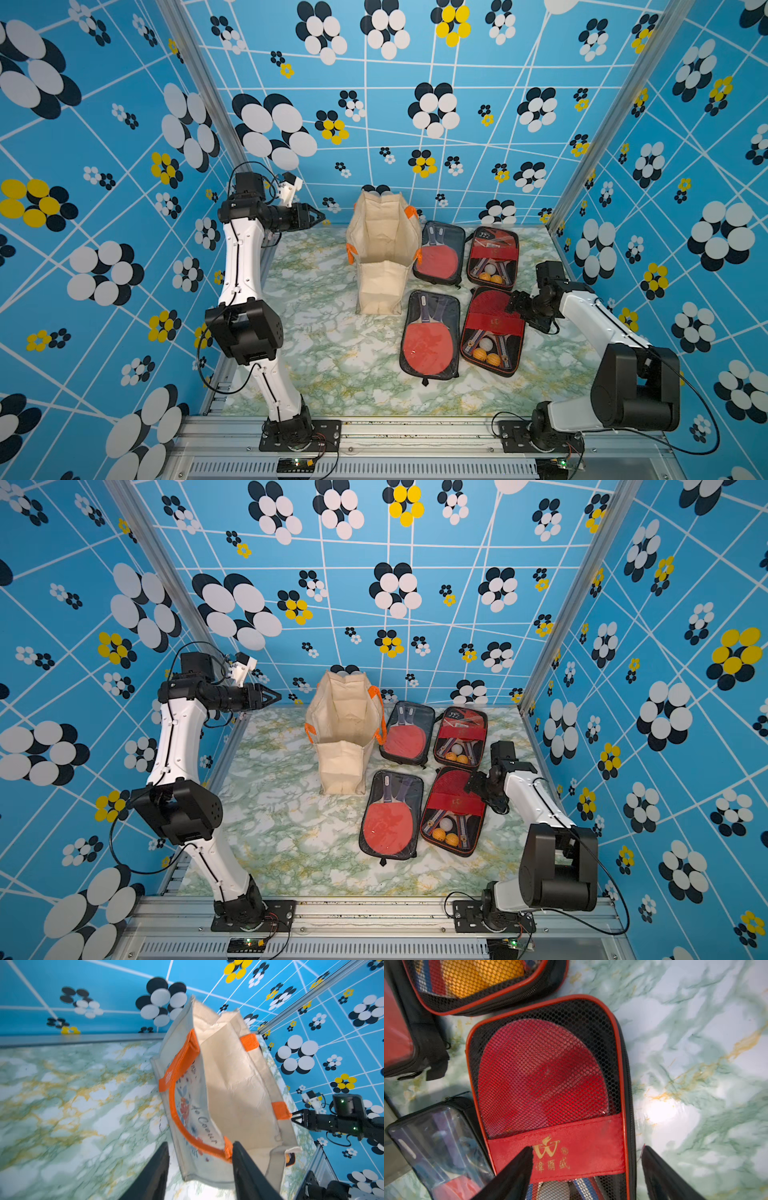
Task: Remove the ping pong set from the canvas bag
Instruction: Move the canvas bag to the center of the board, then reset both arms
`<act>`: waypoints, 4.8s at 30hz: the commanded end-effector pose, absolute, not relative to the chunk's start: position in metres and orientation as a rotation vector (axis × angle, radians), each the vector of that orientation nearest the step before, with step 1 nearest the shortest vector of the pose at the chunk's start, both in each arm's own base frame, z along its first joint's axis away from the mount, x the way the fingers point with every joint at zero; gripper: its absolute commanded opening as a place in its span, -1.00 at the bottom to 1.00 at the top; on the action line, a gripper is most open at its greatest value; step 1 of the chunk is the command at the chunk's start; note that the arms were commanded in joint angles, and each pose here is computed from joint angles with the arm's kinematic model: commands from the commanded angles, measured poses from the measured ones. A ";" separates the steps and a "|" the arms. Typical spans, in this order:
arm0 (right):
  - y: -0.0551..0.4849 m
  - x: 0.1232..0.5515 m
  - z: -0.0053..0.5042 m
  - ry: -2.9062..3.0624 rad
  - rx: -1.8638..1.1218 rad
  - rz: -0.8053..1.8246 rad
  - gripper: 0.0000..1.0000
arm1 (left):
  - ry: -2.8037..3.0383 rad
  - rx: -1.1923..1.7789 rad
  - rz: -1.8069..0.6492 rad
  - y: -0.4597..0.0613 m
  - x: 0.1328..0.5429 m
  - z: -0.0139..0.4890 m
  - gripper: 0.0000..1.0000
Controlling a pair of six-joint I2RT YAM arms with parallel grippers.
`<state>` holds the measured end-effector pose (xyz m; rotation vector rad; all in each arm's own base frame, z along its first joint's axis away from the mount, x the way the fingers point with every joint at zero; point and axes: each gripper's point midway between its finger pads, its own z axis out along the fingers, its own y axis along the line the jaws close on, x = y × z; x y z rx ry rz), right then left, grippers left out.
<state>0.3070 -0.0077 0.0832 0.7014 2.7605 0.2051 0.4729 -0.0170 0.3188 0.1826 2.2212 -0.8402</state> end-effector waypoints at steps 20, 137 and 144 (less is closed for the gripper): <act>-0.024 0.340 0.157 2.582 0.633 0.135 0.75 | 2.260 -0.033 -0.574 0.020 0.423 0.213 0.72; -0.029 0.392 0.096 1.876 0.170 -0.149 0.98 | 1.882 0.103 -0.138 -0.021 0.397 0.097 0.99; -0.028 0.393 0.096 1.876 0.171 -0.149 0.99 | 1.881 0.104 -0.138 -0.021 0.397 0.098 0.99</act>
